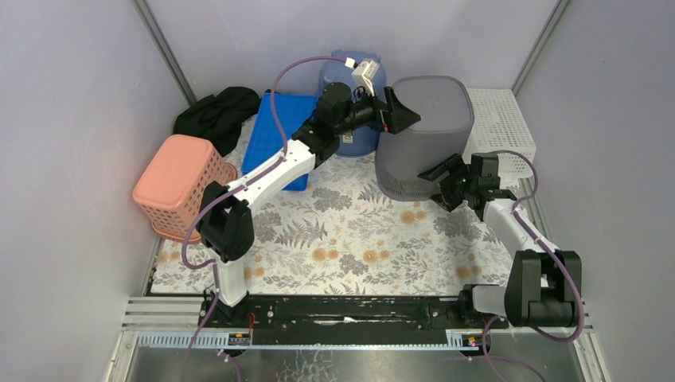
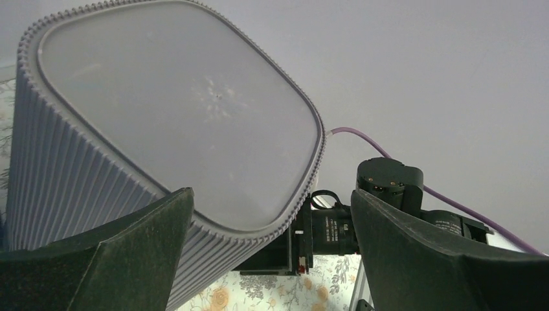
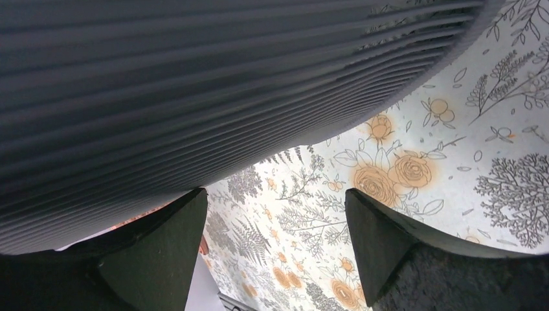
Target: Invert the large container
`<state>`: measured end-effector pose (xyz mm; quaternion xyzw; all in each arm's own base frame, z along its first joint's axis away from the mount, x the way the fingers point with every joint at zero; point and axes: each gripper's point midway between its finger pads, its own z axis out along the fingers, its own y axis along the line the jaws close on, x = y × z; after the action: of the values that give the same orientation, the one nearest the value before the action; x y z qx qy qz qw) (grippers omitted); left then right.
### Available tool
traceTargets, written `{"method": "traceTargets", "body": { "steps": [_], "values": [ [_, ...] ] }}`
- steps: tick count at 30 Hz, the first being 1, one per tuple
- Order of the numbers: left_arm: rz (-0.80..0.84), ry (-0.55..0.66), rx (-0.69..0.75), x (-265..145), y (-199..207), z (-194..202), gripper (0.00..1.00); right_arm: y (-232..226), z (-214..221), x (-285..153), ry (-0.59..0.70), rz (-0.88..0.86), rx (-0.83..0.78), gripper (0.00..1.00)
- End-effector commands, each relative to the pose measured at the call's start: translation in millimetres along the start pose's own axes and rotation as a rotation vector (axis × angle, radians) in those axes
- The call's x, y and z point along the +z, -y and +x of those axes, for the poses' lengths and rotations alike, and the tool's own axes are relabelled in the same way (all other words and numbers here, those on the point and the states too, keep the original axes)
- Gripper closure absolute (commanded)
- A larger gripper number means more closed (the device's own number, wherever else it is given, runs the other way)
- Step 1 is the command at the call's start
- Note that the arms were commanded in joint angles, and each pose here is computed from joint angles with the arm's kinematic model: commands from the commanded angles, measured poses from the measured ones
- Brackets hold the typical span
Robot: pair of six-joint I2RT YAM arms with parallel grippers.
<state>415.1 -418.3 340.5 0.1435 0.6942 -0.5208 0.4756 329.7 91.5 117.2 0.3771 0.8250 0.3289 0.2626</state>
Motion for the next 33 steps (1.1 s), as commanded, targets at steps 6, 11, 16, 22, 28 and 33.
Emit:
{"method": "traceTargets", "body": {
  "steps": [6, 11, 16, 22, 28, 33],
  "values": [
    [-0.281, -0.278, -0.136, -29.8, -78.3, 83.3, 0.00, -39.3, -25.6, 22.1, 0.016, -0.124, -0.019, 0.15],
    [-0.304, -0.259, -0.147, -43.7, -76.3, 79.2, 0.00, -40.4, -32.3, 38.0, 0.007, -0.119, -0.007, 0.15],
    [-0.317, -0.228, -0.138, -60.8, -67.0, 67.1, 0.00, -43.2, -37.0, 56.3, -0.016, -0.133, 0.020, 0.15],
    [-0.351, -0.204, -0.146, -83.7, -65.4, 61.3, 0.00, -52.0, -46.1, 74.1, -0.017, -0.171, 0.050, 0.15],
    [-0.377, -0.203, -0.168, -99.9, -72.6, 67.4, 0.00, -54.3, -50.1, 98.3, -0.036, -0.201, 0.096, 0.15],
    [-0.390, -0.206, -0.173, -105.6, -77.0, 69.9, 0.00, -61.2, -57.2, 117.0, -0.034, -0.216, 0.104, 0.15]
  ]
}}
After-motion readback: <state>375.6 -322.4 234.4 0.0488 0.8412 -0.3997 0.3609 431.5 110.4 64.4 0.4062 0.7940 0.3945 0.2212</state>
